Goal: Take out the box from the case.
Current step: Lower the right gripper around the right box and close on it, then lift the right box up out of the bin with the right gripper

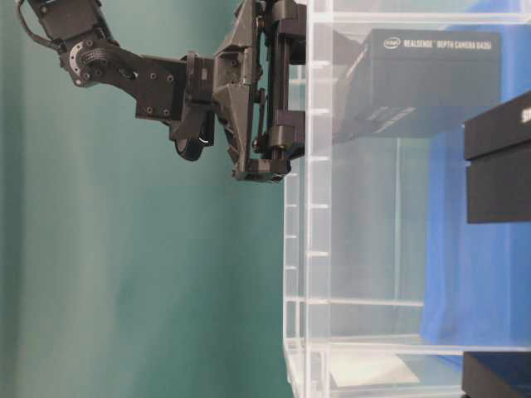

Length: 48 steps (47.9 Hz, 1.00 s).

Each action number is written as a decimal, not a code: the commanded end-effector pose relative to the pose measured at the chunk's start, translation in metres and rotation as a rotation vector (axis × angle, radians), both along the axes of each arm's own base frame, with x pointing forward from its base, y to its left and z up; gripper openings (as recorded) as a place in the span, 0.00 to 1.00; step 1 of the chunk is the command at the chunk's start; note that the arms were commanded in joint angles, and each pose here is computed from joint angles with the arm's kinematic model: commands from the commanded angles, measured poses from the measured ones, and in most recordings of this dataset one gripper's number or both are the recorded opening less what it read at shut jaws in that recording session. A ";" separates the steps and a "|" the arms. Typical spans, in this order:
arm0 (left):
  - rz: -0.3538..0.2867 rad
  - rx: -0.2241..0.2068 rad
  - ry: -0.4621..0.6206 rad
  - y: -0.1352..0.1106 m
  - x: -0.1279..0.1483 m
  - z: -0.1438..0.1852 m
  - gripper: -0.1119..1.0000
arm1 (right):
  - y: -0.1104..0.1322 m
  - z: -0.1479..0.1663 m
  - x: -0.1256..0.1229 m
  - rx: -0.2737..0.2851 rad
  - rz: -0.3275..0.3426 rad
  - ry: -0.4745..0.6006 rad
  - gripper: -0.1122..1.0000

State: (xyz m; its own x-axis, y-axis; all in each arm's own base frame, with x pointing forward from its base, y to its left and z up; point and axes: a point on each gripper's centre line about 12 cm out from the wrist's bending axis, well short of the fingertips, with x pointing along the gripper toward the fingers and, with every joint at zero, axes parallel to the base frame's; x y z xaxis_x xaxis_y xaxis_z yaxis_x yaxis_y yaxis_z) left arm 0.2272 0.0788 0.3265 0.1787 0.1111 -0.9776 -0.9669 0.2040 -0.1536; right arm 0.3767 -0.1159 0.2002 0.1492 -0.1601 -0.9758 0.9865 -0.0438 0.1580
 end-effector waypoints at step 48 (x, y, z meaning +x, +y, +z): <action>-0.007 0.009 -0.031 -0.001 0.000 0.007 1.00 | 0.005 0.109 -0.006 -0.061 -0.018 -0.044 0.69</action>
